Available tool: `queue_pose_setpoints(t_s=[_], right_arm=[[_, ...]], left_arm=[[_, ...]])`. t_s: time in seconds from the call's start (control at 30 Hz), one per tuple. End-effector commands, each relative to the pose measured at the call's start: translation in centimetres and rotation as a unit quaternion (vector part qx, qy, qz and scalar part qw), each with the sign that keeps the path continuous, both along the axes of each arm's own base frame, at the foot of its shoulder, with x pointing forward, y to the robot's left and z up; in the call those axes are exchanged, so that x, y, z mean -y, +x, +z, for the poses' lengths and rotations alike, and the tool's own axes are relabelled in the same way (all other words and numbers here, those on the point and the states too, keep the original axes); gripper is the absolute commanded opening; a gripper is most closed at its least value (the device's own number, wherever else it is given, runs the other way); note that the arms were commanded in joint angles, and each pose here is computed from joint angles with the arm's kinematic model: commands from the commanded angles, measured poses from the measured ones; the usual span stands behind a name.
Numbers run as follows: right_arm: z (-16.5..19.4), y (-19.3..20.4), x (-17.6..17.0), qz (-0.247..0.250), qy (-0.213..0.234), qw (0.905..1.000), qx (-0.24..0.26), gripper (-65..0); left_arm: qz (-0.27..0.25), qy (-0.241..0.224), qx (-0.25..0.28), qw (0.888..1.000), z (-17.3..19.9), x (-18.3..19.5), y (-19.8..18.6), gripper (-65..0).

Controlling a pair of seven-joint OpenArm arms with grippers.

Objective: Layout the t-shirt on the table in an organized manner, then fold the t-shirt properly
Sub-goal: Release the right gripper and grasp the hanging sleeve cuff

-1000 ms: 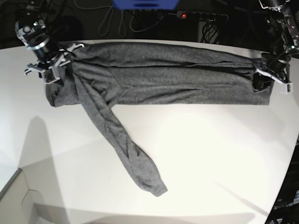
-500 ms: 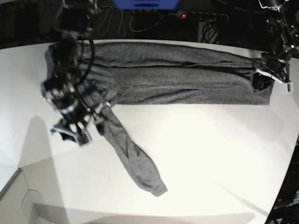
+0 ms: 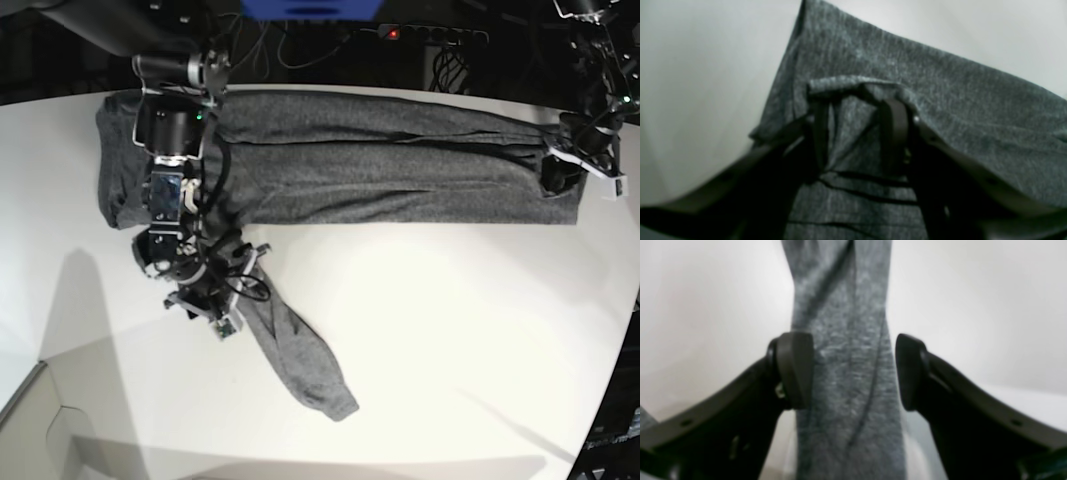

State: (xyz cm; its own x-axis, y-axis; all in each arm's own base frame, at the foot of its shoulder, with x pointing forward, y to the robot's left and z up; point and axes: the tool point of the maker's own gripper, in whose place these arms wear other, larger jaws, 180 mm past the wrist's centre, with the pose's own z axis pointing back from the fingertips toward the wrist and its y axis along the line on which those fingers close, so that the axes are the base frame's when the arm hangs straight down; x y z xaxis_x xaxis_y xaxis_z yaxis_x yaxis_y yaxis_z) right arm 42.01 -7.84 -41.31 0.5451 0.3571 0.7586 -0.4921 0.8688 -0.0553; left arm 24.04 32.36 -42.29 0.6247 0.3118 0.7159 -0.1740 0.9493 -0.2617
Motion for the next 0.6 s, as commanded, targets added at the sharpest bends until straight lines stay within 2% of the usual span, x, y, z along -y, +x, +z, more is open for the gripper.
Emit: queue_pose_setpoints(t_s=[0.0, 0.17, 0.5, 0.57], right_arm=[[2.3, 1.9, -0.8, 0.002, 0.019, 0.9992, 0.036, -30.2], [1.8, 2.2, -1.8, 0.010, 0.041, 0.9985, 0.037, -30.7], [1.7, 2.4, 0.5, 0.002, 0.028, 0.9986, 0.044, -30.8], [1.9, 2.5, 0.5, -0.002, 0.038, 0.9982, 0.046, -32.1]], left_arm=[[-0.003, 0.012, -0.013, 1.000, 0.0, -0.6, -0.4, -40.0], [-0.002, 0.010, -0.012, 1.000, 0.0, -0.6, -0.3, -40.0], [-0.003, 0.012, -0.014, 1.000, 0.0, -0.6, -0.4, -40.0], [-0.003, 0.012, -0.014, 1.000, 0.0, -0.6, -0.4, -40.0]])
